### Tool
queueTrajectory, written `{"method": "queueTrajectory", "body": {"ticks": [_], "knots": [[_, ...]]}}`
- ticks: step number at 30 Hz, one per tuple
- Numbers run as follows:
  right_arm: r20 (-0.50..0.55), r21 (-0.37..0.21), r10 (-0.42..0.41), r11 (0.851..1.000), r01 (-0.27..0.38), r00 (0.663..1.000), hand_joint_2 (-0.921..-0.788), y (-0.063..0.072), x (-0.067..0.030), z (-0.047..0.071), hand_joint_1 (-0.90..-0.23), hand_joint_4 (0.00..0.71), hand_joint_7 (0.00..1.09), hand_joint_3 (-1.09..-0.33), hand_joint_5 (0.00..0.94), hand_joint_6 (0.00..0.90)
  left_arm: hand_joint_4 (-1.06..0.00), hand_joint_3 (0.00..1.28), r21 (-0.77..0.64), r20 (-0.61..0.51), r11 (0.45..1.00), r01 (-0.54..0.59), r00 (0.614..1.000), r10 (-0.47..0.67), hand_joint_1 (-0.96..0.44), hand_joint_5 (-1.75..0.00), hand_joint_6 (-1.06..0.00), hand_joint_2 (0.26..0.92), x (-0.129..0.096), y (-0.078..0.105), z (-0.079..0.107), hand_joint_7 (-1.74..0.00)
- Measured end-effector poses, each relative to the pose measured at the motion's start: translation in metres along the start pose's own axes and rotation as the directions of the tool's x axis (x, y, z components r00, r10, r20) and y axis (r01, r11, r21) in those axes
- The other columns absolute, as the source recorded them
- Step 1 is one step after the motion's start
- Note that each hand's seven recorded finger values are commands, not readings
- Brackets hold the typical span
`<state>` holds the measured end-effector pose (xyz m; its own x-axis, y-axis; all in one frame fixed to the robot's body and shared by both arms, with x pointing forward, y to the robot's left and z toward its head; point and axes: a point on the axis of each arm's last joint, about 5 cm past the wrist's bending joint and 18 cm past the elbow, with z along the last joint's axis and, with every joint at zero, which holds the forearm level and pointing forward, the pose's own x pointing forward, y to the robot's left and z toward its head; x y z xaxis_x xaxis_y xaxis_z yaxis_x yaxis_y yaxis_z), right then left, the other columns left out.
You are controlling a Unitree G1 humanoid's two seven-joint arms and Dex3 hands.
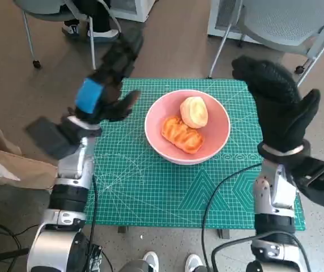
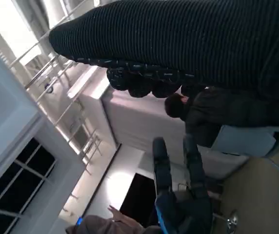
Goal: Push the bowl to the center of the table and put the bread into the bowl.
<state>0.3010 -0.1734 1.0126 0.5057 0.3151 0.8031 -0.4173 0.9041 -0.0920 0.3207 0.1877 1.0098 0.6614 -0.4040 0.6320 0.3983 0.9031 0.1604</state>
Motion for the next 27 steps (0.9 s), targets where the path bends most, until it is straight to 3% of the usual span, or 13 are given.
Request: {"method": "queueTrajectory", "body": {"ticks": [12, 27], "knots": [[0.043, -0.037, 0.053, 0.998, -0.052, 0.998, -0.921, 0.002, 0.0223, 0.006, -0.628, 0.248, 0.49, -0.718, 0.009, 0.124, 0.00, 0.40, -0.159, 0.146, 0.986, -0.043, 0.987, 0.066, -0.80, 0.00, -0.15, 0.921, -0.002, -0.009, -0.005, -0.02], [0.016, -0.059, 0.045, 0.997, -0.044, 0.999, -0.921, 0.002, 0.0290, 0.000, -0.649, 0.268, 0.48, -0.712, 0.014, 0.143, 0.00, 0.29, -0.213, 0.161, 0.977, -0.022, 0.985, 0.058, -0.78, 0.00, -0.17, 0.921, -0.001, -0.015, -0.009, -0.03]]}}
